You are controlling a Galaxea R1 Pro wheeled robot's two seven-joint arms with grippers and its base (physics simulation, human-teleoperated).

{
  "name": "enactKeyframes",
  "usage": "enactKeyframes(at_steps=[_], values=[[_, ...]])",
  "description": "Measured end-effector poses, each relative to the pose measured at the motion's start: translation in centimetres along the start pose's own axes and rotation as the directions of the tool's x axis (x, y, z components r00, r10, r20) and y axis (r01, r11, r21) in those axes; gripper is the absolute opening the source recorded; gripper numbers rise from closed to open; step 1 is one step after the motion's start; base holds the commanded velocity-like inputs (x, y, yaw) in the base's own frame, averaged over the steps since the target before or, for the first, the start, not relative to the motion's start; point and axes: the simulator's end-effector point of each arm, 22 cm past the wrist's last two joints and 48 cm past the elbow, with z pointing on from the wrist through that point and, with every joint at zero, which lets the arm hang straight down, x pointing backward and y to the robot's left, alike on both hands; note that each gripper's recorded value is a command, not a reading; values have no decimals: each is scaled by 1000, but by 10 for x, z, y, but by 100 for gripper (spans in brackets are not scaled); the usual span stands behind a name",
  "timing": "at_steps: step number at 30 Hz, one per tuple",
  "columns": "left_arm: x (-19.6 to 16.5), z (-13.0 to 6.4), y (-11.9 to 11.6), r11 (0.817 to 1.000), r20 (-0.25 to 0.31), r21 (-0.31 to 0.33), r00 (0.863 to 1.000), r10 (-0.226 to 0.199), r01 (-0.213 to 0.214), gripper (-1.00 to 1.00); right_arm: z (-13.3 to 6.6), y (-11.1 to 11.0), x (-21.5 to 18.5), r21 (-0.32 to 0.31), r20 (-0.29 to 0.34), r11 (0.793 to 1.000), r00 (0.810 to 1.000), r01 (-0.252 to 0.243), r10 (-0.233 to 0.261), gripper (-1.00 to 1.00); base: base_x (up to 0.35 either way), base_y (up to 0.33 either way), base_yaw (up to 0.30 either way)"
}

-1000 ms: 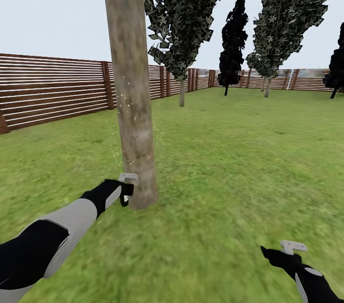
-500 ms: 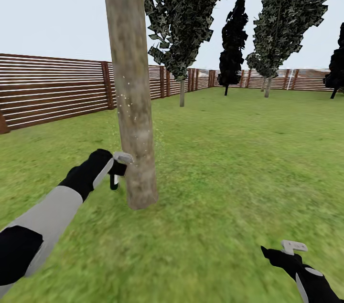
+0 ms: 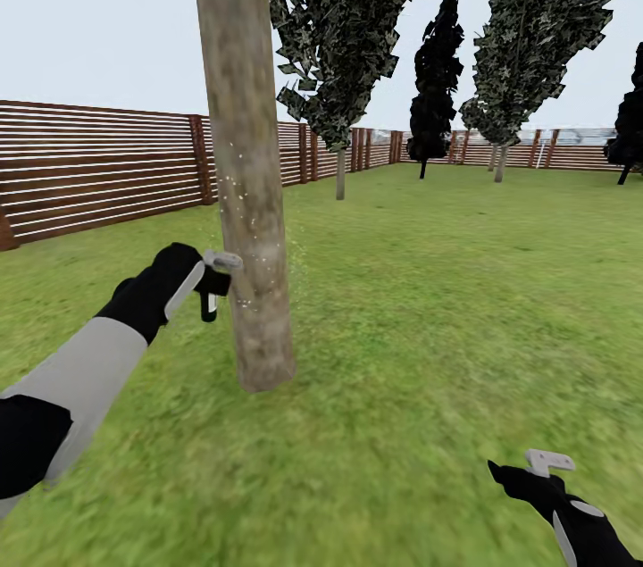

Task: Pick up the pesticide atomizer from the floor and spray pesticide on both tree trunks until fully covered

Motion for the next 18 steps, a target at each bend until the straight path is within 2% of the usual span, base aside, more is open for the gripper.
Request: enactKeyframes(at_steps=[9,18], values=[[-67,-36,17,1000,100,-20,995,-7,9,-100,0,-1,0,1,0,1000,1000,-1,1,100,0,0,0],[-151,-94,37,999,233,-43,972,-15,25,-100,0,-1,0,1,0,1000,1000,-1,1,100,0,0,0]])
